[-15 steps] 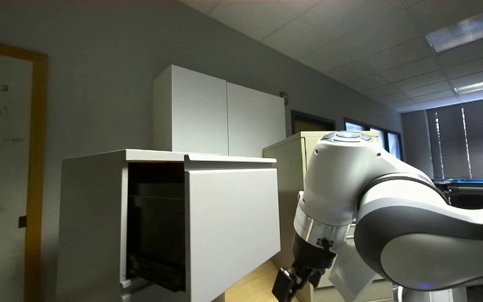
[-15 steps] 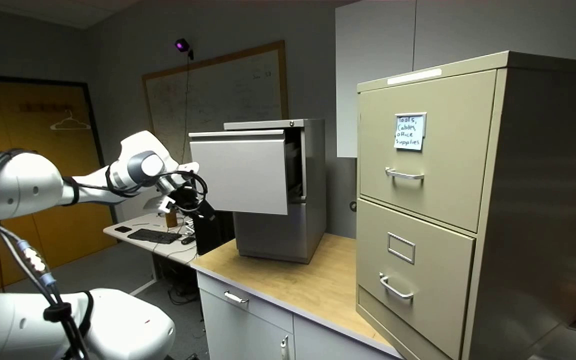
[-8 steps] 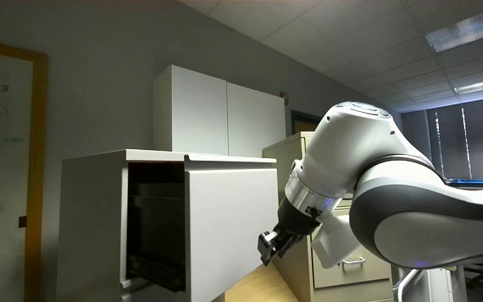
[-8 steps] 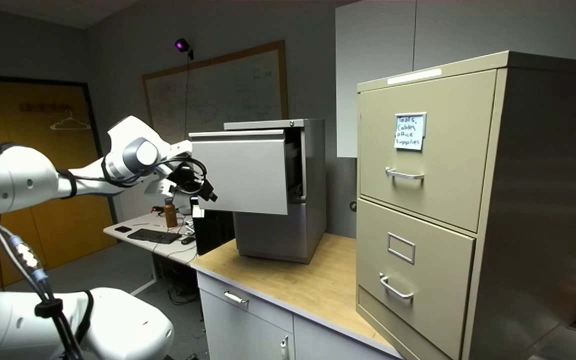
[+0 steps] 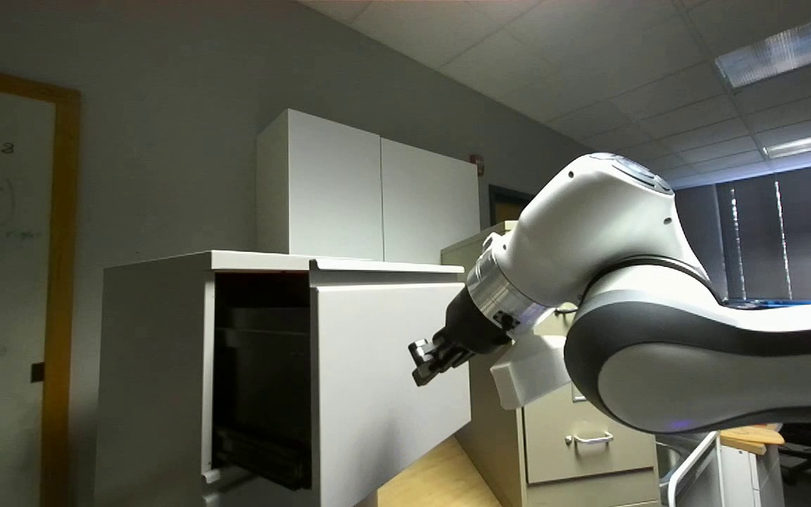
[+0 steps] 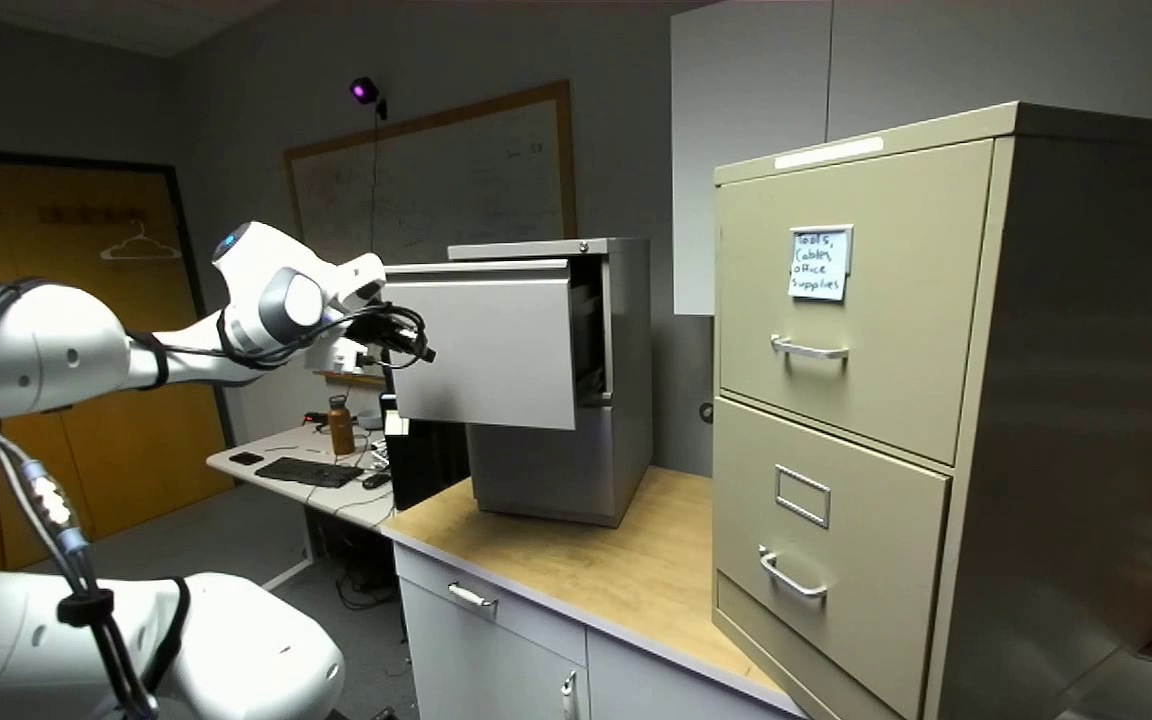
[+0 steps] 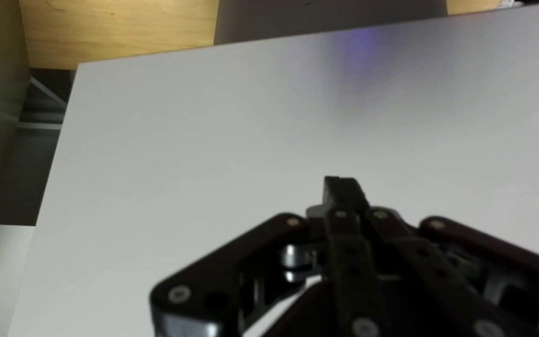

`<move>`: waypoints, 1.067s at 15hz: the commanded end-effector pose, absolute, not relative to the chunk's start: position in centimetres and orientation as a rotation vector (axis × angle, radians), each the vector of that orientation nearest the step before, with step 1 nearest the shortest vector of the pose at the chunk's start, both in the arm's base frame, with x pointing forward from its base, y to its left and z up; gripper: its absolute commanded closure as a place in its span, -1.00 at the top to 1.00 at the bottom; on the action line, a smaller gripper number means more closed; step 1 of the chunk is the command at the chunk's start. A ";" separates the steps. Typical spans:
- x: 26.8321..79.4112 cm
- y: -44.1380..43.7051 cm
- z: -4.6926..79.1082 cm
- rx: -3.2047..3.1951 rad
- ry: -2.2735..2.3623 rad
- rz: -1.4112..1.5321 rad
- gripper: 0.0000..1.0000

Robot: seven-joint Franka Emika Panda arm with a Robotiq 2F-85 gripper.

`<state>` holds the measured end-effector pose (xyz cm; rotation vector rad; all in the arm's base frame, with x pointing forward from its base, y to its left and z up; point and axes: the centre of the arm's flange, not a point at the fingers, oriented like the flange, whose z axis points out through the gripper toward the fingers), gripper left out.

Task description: Close the top drawer on the left

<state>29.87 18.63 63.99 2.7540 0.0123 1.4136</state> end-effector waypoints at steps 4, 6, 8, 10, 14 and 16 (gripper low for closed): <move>33.5 21.4 66.6 2.751 0.051 1.563 -1.00; 34.0 22.7 67.0 2.754 0.092 1.590 -1.00; 34.6 24.2 67.3 2.751 0.123 1.594 -1.00; 35.1 25.9 67.9 2.748 0.158 1.596 -1.00; 36.5 29.8 69.6 2.721 0.217 1.623 -1.00; 37.3 31.3 70.5 2.696 0.235 1.645 -1.00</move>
